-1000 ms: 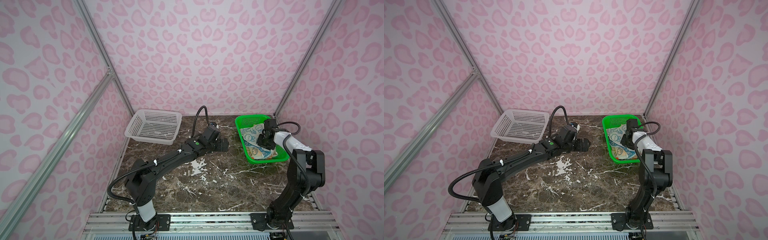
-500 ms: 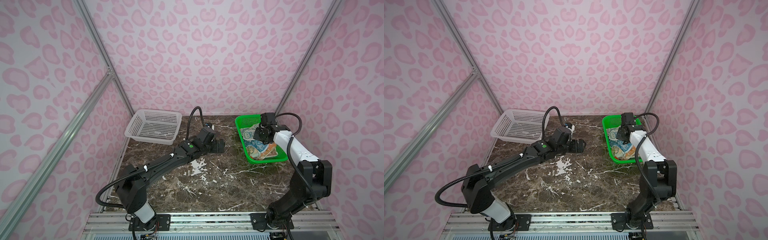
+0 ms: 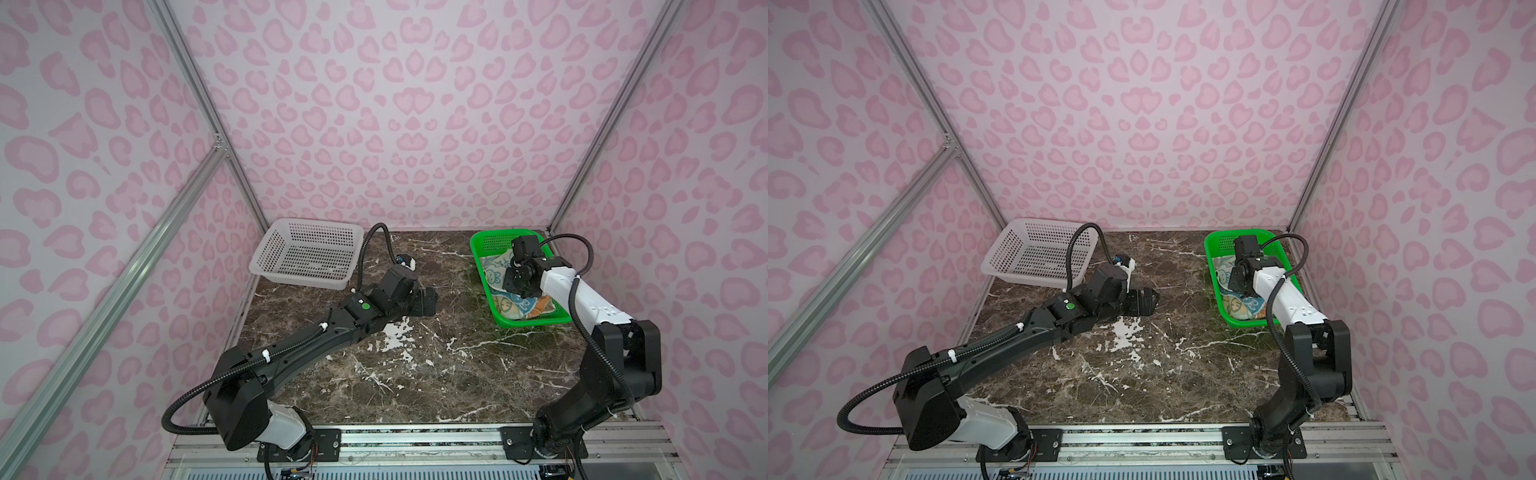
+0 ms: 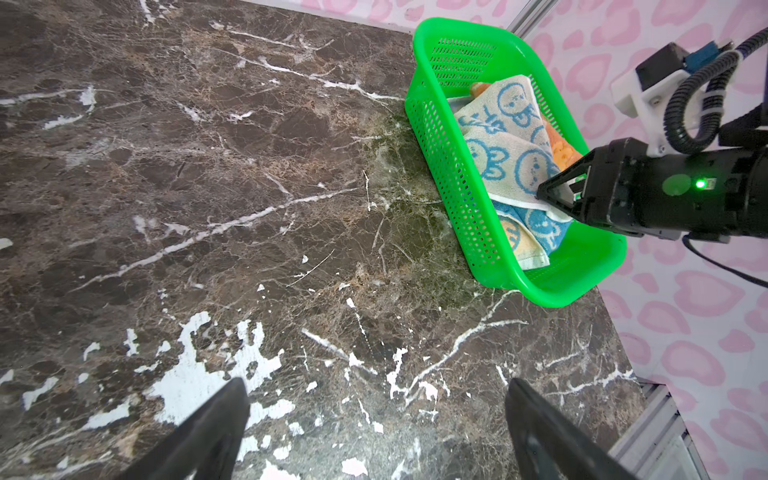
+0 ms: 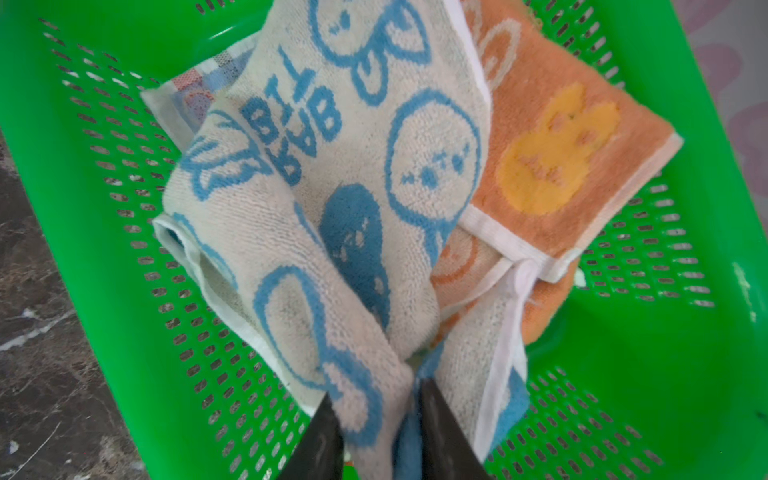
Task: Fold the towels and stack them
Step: 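Grasp the cream blue-bunny towel in the green basket with the right gripper, then lift the towel out and lay it on the table toward the left gripper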
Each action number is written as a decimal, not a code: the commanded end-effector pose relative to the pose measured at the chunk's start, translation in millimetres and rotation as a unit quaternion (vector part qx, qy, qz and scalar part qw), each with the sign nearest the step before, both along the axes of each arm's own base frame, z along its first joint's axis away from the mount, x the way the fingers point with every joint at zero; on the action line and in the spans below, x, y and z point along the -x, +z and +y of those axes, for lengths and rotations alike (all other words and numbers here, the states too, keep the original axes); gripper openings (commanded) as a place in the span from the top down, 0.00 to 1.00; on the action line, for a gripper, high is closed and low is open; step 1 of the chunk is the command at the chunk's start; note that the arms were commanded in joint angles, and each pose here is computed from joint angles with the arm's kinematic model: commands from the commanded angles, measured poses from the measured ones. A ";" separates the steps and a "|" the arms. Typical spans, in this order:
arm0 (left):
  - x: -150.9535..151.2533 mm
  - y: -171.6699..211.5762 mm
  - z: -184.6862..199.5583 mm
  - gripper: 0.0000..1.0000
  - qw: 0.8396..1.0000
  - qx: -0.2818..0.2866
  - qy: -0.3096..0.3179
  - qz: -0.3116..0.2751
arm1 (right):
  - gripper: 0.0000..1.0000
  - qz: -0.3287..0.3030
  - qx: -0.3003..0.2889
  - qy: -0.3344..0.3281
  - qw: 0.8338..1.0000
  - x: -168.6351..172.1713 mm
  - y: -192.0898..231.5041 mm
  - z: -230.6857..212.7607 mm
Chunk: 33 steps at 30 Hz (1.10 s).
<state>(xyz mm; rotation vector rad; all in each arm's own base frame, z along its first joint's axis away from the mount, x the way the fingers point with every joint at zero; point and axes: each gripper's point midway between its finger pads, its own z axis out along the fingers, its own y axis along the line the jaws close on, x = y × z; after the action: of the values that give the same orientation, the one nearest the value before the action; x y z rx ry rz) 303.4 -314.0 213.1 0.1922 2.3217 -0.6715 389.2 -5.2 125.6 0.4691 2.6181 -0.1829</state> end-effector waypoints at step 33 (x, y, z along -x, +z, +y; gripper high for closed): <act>-9.6 44.9 85.3 0.02 0.979 -0.025 0.170 -0.109 | 1.00 -0.232 0.004 0.160 0.959 -4.9 224.3 125.3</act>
<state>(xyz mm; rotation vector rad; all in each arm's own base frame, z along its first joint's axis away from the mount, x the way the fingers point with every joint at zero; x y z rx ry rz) 310.9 -244.1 250.1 -0.0436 2.1271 -0.4571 400.4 99.4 329.0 0.1323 2.2296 0.0086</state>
